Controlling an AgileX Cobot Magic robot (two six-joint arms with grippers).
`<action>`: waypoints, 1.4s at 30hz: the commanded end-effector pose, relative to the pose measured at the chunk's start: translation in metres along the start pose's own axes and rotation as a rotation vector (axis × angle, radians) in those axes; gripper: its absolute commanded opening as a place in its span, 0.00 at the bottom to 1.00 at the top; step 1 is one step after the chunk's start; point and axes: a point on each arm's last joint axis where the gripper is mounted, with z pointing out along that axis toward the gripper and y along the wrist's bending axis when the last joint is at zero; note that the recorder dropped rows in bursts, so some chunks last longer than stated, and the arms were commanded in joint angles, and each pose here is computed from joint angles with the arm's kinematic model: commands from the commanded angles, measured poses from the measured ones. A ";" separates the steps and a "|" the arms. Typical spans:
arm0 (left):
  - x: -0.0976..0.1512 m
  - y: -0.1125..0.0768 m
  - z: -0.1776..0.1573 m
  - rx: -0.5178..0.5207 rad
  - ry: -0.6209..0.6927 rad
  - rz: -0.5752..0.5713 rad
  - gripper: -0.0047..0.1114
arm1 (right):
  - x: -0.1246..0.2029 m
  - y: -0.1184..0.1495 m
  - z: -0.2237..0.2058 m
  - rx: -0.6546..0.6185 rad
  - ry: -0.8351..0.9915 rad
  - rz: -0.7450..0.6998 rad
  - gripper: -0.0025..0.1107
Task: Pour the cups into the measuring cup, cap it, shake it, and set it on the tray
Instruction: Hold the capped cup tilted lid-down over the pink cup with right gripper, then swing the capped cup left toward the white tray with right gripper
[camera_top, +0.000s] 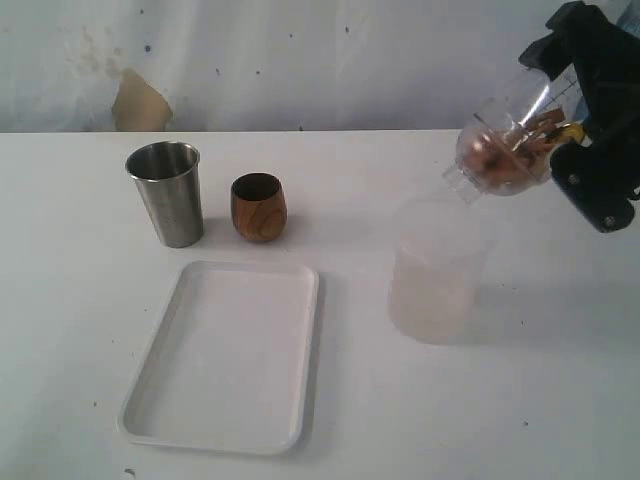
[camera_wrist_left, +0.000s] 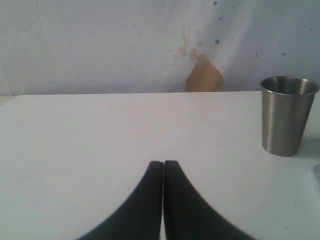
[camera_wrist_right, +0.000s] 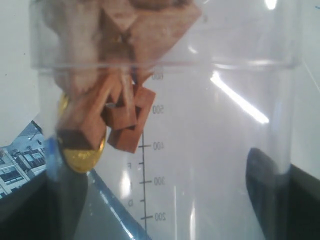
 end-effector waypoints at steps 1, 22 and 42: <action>0.000 0.000 0.000 0.005 -0.008 -0.006 0.05 | 0.004 -0.003 -0.001 0.006 0.018 0.018 0.02; 0.000 0.000 0.000 0.005 -0.008 -0.006 0.05 | 0.004 -0.002 -0.001 0.002 0.026 0.114 0.02; 0.000 0.000 0.000 0.005 -0.008 -0.006 0.05 | -0.018 -0.018 -0.006 0.053 -0.318 0.999 0.02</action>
